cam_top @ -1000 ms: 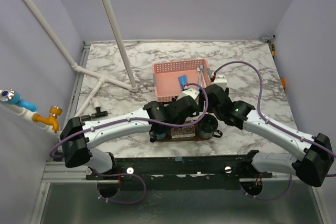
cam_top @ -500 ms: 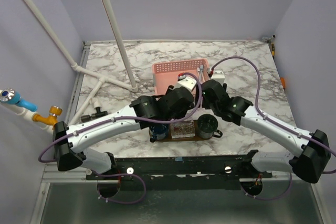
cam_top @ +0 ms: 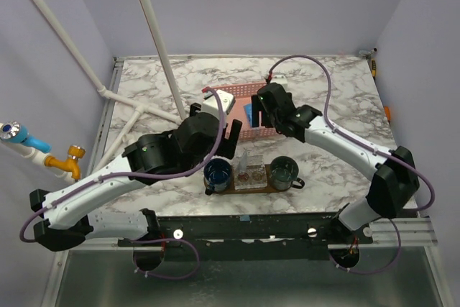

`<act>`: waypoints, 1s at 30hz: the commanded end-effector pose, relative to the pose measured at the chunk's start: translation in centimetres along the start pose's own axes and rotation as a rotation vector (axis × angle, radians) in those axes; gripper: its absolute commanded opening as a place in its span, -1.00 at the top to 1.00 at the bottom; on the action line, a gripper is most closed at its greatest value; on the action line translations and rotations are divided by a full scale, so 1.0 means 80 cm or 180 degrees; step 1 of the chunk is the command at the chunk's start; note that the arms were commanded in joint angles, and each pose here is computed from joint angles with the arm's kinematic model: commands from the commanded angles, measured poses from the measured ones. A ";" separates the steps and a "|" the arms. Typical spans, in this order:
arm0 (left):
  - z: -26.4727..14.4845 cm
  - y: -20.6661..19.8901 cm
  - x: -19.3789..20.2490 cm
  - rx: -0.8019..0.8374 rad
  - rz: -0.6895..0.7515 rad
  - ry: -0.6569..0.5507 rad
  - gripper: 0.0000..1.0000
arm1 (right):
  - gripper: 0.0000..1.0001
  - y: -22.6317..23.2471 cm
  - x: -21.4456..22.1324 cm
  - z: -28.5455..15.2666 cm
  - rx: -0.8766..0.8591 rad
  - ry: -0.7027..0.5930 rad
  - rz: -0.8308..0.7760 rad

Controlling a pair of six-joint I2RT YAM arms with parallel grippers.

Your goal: Prepare toiletry sets of a toothbrush and toothpaste on the tray

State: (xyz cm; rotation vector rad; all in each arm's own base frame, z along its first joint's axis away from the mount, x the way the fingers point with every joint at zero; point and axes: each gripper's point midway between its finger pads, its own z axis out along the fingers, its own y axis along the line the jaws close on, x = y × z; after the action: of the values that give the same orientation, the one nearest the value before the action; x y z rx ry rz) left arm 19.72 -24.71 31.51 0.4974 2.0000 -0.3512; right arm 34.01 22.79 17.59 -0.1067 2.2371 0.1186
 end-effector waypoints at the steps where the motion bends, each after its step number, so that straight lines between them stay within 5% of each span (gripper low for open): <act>1: -0.021 0.031 -0.007 -0.0150 -0.0074 -0.0185 -0.68 | -0.58 0.013 -0.008 0.033 -0.0144 0.0141 -0.0059; 6: -0.036 0.051 0.004 -0.0175 -0.0138 -0.0307 -0.97 | -0.56 0.019 -0.003 0.076 -0.0168 0.0336 -0.0057; 30: -0.056 0.075 0.040 -0.0068 -0.0110 -0.0490 -0.97 | -0.43 0.013 0.065 0.215 0.0126 0.1020 -0.0215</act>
State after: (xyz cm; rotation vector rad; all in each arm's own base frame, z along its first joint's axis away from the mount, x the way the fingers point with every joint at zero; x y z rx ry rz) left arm 17.66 -16.83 30.55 0.4124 1.8732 -0.3840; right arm 43.92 26.03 4.12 -0.1673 2.5140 0.0347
